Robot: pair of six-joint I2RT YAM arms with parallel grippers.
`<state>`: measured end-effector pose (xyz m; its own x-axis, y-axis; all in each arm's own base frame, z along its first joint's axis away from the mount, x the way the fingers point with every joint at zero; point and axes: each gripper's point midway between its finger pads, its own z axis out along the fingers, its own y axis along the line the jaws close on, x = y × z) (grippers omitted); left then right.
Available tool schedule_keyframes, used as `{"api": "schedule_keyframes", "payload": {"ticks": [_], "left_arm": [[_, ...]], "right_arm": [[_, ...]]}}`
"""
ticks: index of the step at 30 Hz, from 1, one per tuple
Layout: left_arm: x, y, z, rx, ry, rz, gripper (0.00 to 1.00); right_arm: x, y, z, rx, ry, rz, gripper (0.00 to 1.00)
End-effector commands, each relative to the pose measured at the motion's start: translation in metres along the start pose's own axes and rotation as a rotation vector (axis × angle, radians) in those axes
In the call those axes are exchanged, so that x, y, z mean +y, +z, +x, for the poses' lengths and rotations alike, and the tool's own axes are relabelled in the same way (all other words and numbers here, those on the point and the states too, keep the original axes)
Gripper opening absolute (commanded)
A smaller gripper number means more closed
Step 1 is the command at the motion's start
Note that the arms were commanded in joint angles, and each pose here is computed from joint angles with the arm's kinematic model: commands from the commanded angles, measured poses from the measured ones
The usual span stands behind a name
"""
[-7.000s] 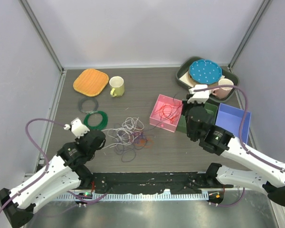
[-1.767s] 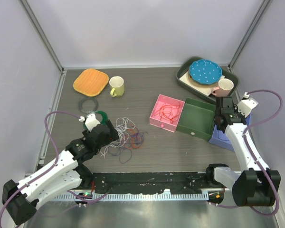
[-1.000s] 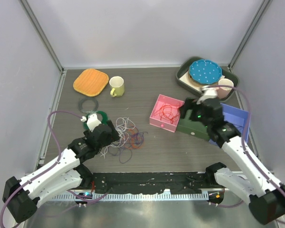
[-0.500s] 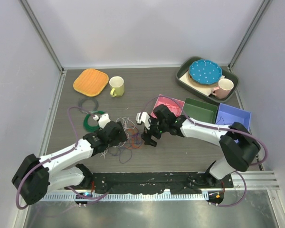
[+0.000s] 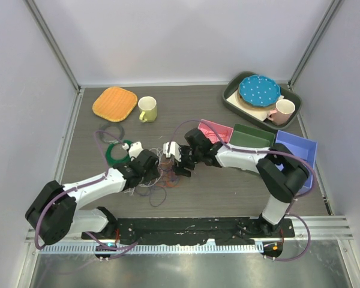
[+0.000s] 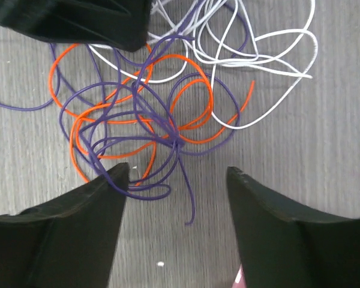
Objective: Untangle the cables
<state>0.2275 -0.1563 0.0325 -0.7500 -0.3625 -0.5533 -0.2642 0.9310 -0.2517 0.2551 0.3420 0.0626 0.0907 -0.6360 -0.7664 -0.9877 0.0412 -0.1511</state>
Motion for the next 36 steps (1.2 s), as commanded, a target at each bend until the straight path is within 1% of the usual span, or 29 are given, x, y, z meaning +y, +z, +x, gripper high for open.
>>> {"api": "schedule_keyframes", "payload": {"ticks": [1,2,3,4,5,7,8,9,10,11,12,13,14,15,16,18,19,22,23,25,26,29,30,34,36], "left_arm": [[-0.016,-0.002,-0.017,-0.04,-0.03,0.039,0.52],[-0.015,-0.003,-0.017,-0.04,-0.029,0.037,0.43],[-0.015,-0.004,-0.019,-0.044,-0.03,0.036,0.35],[-0.014,-0.005,-0.021,-0.049,-0.026,0.036,0.27],[-0.013,-0.007,-0.022,-0.052,-0.024,0.027,0.14],[-0.012,-0.014,-0.028,-0.068,-0.03,0.029,0.02],[-0.005,-0.017,-0.03,-0.079,-0.028,0.003,0.0],[-0.003,-0.02,-0.032,-0.089,-0.028,-0.005,0.0],[-0.002,-0.028,-0.04,-0.117,-0.042,0.002,0.0],[0.006,-0.032,-0.04,-0.121,-0.047,-0.025,0.0],[0.013,-0.038,-0.049,-0.163,-0.06,-0.048,0.0],[0.017,-0.043,-0.053,-0.183,-0.067,-0.057,0.0],[0.026,-0.052,-0.057,-0.205,-0.087,-0.072,0.0],[0.038,-0.057,-0.066,-0.257,-0.106,-0.115,0.0],[0.046,-0.061,-0.07,-0.277,-0.123,-0.142,0.0],[0.071,-0.073,-0.077,-0.32,-0.165,-0.217,0.0],[0.079,-0.076,-0.079,-0.33,-0.177,-0.238,0.0],[0.103,-0.086,-0.082,-0.362,-0.227,-0.3,0.0],[0.108,-0.089,-0.082,-0.369,-0.238,-0.308,0.0],[0.117,-0.092,-0.084,-0.382,-0.258,-0.335,0.0],[0.121,-0.094,-0.085,-0.391,-0.267,-0.344,0.0],[0.131,-0.1,-0.091,-0.429,-0.293,-0.384,0.0],[0.137,-0.1,-0.092,-0.433,-0.299,-0.412,0.0],[0.158,-0.105,-0.094,-0.443,-0.32,-0.532,0.0],[0.156,-0.104,-0.096,-0.442,-0.321,-0.532,0.0]], "right_arm": [[-0.002,0.007,-0.013,-0.002,-0.042,-0.073,0.54],[0.005,0.007,-0.015,-0.016,-0.045,-0.104,0.4],[0.005,0.003,-0.023,-0.043,-0.06,-0.1,0.24],[0.0,0.001,-0.037,-0.1,-0.055,-0.069,0.01],[0.003,-0.002,-0.037,-0.122,-0.029,-0.052,0.01],[-0.016,-0.021,-0.076,-0.263,-0.025,0.073,0.01],[-0.014,-0.026,-0.078,-0.284,0.069,0.097,0.01],[-0.031,-0.036,-0.08,-0.289,0.125,0.208,0.01],[-0.044,-0.057,-0.097,-0.343,0.158,0.3,0.01],[-0.051,-0.067,-0.099,-0.357,0.26,0.36,0.01],[-0.064,-0.08,-0.099,-0.358,0.314,0.455,0.01],[-0.087,-0.105,-0.093,-0.356,0.397,0.632,0.01],[-0.1,-0.122,-0.091,-0.366,0.458,0.74,0.01],[-0.108,-0.134,-0.087,-0.388,0.557,0.817,0.01],[-0.118,-0.158,-0.073,-0.369,0.622,0.962,0.01],[-0.126,-0.182,-0.06,-0.396,0.744,1.076,0.01],[-0.126,-0.201,-0.05,-0.403,0.781,1.146,0.01],[-0.123,-0.225,-0.031,-0.447,0.858,1.198,0.01],[-0.121,-0.245,-0.035,-0.5,0.867,1.224,0.01],[-0.115,-0.26,-0.03,-0.521,0.878,1.265,0.01],[-0.113,-0.286,-0.03,-0.565,0.889,1.338,0.01],[-0.103,-0.319,-0.014,-0.575,0.922,1.469,0.01],[-0.098,-0.336,-0.015,-0.613,0.926,1.499,0.01],[-0.083,-0.366,-0.012,-0.689,0.934,1.556,0.01],[-0.077,-0.379,-0.019,-0.736,0.923,1.551,0.01]]}}
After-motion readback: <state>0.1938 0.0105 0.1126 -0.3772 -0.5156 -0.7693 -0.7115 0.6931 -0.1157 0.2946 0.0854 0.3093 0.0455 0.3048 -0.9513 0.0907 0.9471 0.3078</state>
